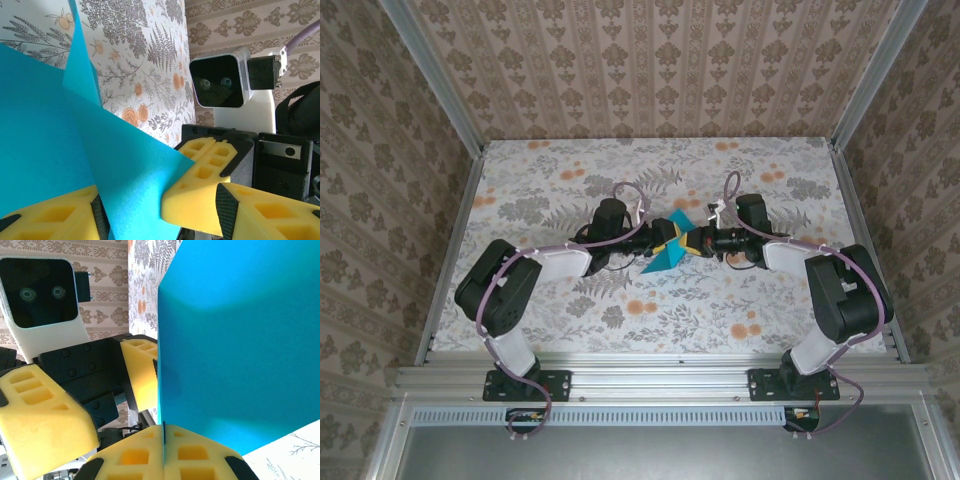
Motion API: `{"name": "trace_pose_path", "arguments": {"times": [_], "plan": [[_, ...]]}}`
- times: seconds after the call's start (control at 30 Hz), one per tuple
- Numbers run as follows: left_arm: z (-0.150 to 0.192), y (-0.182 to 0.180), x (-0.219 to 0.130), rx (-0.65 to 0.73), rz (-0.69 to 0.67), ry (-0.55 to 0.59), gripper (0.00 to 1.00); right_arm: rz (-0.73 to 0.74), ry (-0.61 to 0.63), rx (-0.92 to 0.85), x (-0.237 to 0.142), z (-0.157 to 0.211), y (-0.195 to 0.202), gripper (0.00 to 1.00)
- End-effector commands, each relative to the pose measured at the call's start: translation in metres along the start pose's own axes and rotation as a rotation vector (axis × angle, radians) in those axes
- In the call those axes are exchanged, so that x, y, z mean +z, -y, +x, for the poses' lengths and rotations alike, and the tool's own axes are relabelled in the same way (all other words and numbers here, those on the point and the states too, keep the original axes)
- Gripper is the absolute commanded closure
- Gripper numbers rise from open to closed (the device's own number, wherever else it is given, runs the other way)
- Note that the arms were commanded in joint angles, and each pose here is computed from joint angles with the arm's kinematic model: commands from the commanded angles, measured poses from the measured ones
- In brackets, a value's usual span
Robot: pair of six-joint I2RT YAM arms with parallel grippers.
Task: Fold a paper plane with a square sheet of paper (pick it up from the middle)
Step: Turn over the paper at the center of the table.
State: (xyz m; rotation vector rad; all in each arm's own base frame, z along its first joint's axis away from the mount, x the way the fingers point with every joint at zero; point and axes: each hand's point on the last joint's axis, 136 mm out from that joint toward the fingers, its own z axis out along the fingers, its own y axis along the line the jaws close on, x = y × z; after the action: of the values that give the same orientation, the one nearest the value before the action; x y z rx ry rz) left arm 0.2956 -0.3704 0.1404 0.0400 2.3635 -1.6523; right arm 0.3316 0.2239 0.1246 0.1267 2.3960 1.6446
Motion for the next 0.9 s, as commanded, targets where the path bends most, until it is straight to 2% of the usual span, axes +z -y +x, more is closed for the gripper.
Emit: {"name": "trace_pose_path", "arguments": {"times": [0.0, 0.13, 0.43, 0.7, 0.87], "plan": [[0.001, 0.011, 0.005, 0.019, 0.033, -0.030, 0.41, 0.000, -0.014, 0.019, -0.001, 0.003, 0.008, 1.00], [0.001, 0.012, 0.006, 0.022, 0.034, -0.039, 0.43, 0.012, -0.016, 0.025, 0.000, 0.003, 0.011, 1.00], [0.004, 0.006, 0.007, 0.026, -0.001, -0.060, 0.58, 0.023, -0.022, 0.033, 0.000, 0.005, 0.018, 1.00], [0.004, -0.001, 0.008, 0.025, -0.032, -0.071, 0.74, 0.021, -0.025, 0.031, -0.001, 0.005, 0.014, 0.95], [0.003, -0.003, 0.007, 0.024, -0.044, -0.070, 0.80, 0.020, -0.017, 0.025, -0.004, 0.003, 0.012, 0.91]]}}
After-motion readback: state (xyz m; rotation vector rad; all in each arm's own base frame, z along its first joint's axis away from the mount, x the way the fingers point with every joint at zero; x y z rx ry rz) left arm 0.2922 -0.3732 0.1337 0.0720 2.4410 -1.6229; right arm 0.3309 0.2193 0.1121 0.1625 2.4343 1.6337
